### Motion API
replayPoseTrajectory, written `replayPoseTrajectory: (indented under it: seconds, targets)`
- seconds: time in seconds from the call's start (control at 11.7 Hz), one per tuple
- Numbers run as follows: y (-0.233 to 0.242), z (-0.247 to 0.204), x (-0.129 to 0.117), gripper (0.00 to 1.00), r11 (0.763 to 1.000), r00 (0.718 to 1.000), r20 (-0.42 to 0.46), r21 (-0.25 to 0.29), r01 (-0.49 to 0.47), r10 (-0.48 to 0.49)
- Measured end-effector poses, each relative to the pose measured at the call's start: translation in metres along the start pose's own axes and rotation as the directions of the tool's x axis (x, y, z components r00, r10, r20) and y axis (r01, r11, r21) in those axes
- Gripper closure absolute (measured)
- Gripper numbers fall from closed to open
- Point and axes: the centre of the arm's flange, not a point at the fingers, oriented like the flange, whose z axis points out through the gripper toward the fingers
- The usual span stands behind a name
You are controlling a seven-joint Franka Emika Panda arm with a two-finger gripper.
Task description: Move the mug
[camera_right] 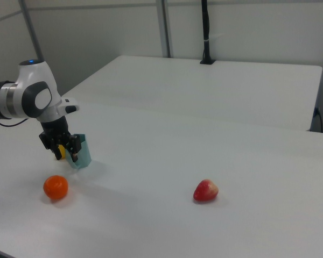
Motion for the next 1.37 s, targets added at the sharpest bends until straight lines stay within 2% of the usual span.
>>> replayPoseTrajectory:
  seconds: [0.17, 0.26, 0.51, 0.77, 0.86, 1.03, 1.2, 1.37]
  targets:
    - [0.005, -0.016, 0.003, 0.09, 1.0, 0.999, 0.027, -0.005, -0.024, 0.024]
    - [0.013, -0.034, 0.006, 0.0, 0.999, 0.998, 0.044, -0.009, -0.037, 0.037]
    - [0.068, -0.126, 0.012, 0.0, 0.991, 0.99, 0.05, -0.014, -0.13, 0.131]
    - [0.157, -0.197, -0.005, 0.0, 0.96, 0.96, -0.005, -0.011, -0.281, 0.281]
    - [0.191, -0.21, -0.015, 0.0, 0.942, 0.942, -0.017, -0.012, -0.336, 0.336]
    - [0.247, -0.224, -0.035, 0.0, 0.928, 0.928, -0.004, -0.011, -0.372, 0.371]
    - [0.268, -0.233, -0.044, 0.0, 0.922, 0.922, -0.001, 0.001, -0.386, 0.386]
    - [0.268, -0.234, -0.044, 0.0, 0.923, 0.923, -0.004, 0.001, -0.385, 0.385]
